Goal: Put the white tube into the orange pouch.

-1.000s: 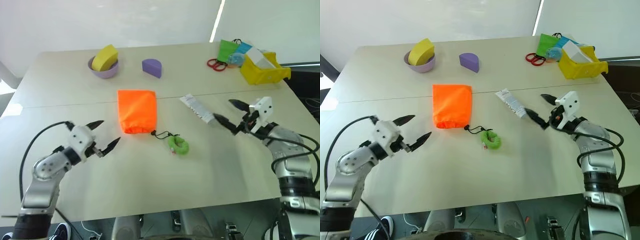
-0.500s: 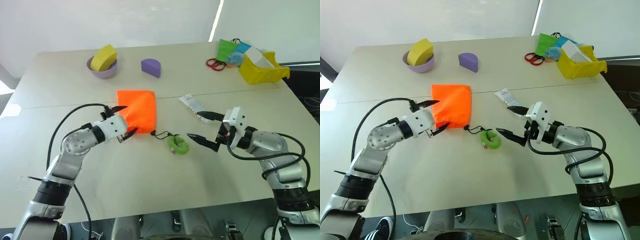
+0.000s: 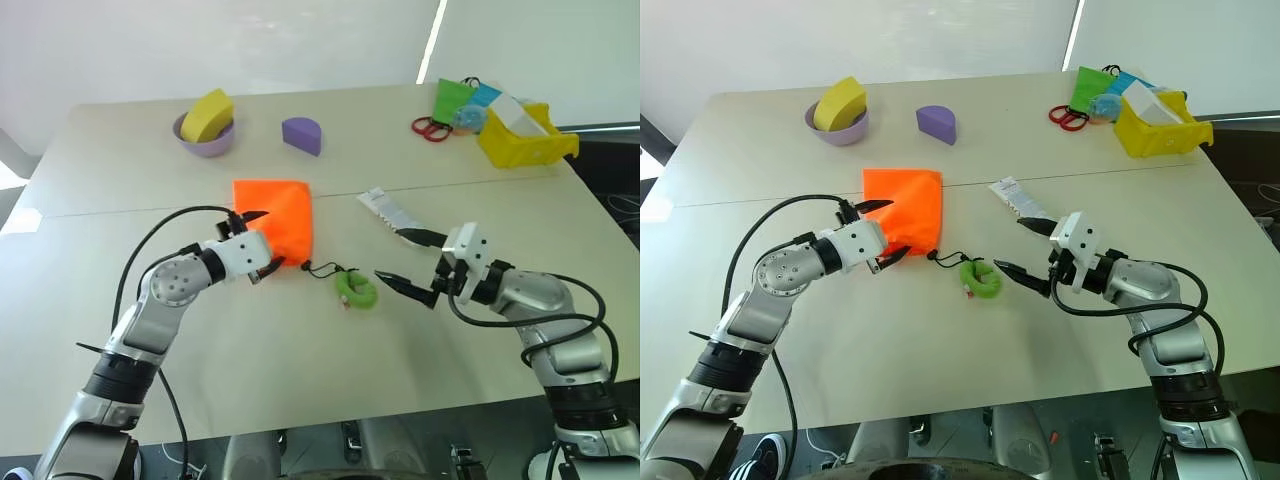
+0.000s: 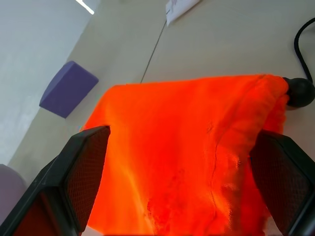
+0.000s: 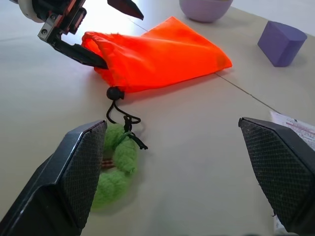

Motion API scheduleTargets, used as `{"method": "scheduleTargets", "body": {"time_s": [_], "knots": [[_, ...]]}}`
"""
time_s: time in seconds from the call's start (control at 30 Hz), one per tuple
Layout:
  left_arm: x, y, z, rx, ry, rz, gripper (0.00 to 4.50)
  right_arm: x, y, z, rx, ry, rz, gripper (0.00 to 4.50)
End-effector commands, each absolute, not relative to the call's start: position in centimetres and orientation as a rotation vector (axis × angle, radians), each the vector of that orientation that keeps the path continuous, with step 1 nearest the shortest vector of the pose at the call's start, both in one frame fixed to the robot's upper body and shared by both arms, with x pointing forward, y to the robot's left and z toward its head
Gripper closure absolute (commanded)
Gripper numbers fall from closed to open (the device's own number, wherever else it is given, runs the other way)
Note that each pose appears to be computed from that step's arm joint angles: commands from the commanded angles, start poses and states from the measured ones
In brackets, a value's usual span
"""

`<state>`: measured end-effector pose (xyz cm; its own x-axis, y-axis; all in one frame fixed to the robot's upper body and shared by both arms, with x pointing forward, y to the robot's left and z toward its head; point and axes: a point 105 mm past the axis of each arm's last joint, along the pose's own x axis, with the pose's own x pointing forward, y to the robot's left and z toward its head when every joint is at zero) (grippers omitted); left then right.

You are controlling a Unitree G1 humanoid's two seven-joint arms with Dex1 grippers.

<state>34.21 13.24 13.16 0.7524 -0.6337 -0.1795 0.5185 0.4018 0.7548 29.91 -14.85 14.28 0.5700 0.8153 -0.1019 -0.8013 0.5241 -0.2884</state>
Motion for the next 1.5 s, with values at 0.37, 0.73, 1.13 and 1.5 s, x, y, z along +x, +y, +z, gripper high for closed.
{"method": "scheduleTargets", "body": {"time_s": [0.37,0.73,1.13,1.5], "knots": [[33.5,12.6,13.1,0.827,-0.123,-0.766,4.48,30.5,-15.1,15.5,-0.361,-0.111,0.933,0.00],[30.8,11.9,14.0,0.605,-0.027,-0.882,4.48,32.2,-16.4,15.5,-0.400,-0.124,0.828,0.00],[28.2,10.8,14.6,0.491,0.033,-0.970,4.48,34.7,-18.6,14.6,-0.378,-0.035,0.671,0.00],[29.6,11.1,14.6,0.529,-0.021,-0.884,4.48,37.5,-19.3,13.2,-0.245,0.199,0.497,0.00]]}}
